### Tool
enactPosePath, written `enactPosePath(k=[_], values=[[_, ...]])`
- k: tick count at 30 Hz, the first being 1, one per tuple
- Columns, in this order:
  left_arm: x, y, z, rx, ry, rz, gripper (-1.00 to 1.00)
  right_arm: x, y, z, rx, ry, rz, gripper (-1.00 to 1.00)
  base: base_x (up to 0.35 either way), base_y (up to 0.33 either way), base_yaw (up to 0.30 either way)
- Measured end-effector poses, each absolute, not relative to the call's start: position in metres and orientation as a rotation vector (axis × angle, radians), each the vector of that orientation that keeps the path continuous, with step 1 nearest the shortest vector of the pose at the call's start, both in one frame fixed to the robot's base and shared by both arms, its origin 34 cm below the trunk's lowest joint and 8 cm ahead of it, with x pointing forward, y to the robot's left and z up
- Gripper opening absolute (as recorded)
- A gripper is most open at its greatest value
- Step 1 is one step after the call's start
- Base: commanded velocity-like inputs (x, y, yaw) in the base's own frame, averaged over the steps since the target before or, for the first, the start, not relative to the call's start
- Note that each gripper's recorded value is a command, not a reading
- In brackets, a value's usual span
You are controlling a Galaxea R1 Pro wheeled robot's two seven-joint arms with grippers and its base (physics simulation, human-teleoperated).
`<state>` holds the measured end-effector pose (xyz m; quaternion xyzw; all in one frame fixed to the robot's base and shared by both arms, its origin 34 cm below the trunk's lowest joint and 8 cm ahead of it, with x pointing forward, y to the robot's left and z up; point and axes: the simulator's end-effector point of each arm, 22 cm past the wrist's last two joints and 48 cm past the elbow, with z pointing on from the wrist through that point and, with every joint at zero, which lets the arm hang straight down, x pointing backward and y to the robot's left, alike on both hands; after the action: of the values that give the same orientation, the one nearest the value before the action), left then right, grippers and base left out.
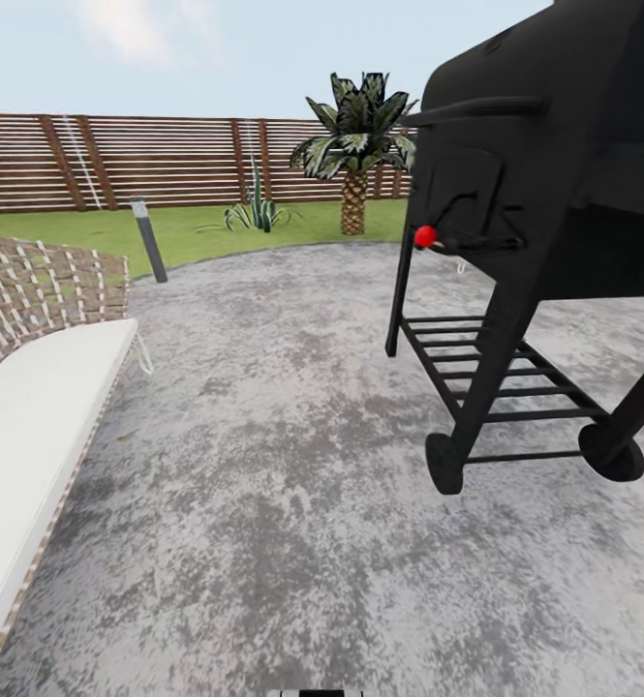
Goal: In the garden, pick up the pesticide atomizer on the floor and spray pesticide onto both trees until each tree trunk is fully covered.
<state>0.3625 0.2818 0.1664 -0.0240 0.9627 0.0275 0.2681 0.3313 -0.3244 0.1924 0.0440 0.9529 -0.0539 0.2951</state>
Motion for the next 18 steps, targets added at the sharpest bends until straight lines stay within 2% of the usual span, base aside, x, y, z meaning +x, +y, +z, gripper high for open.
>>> enactPosePath(k=[9,18], values=[[0.3625,0.2822,0.1664,-0.065,2.597,0.075,1.0,0.3315,-0.3244,0.1925,0.117,2.535,-0.143,1.0,0.34,0.039,0.255],[0.3626,0.2811,0.1663,-0.065,2.597,0.073,1.0,0.3316,-0.3239,0.1925,0.114,2.534,-0.142,1.0,0.34,0.017,0.036]])
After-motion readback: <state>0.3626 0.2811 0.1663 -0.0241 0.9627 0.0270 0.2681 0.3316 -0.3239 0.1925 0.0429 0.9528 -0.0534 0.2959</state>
